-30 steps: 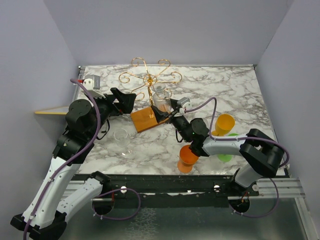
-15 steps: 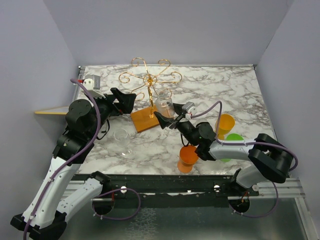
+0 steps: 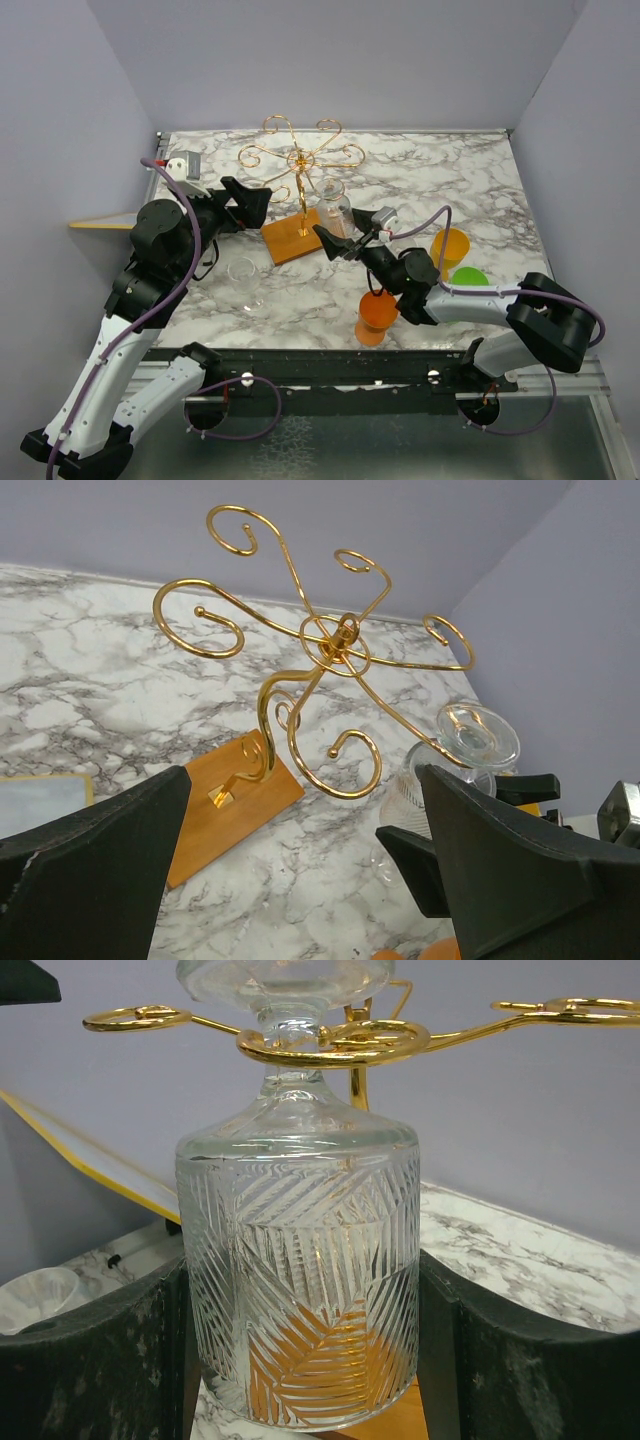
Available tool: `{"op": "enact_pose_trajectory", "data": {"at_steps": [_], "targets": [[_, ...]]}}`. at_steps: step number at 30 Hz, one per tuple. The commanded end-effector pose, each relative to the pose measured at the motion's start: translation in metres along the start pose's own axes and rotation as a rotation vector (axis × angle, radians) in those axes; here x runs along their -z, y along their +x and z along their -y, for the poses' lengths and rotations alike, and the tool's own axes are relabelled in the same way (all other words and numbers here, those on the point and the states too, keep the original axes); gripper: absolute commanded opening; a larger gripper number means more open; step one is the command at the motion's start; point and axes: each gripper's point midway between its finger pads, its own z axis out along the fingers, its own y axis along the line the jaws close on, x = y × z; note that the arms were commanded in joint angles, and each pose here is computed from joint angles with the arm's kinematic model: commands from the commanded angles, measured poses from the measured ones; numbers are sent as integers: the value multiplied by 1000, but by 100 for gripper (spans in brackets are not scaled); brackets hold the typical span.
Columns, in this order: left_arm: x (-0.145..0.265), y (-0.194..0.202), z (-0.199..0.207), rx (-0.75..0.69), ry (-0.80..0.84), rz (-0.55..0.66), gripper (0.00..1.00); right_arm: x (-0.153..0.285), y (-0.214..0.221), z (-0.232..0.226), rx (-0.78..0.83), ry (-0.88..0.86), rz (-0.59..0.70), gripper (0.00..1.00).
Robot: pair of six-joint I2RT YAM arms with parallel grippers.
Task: Place the wine glass upside down on the wine glass rack
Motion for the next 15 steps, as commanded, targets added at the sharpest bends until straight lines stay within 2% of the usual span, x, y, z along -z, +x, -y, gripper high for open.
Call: {"op": "enact_pose_trajectory", "data": {"at_steps": [1, 15], "targets": [[7, -3, 3, -12, 13, 1, 99, -1, -36, 12, -36, 67, 123, 1], [5, 2, 1, -16, 9, -16, 99, -3, -47, 24, -149, 156, 189, 1]]}}
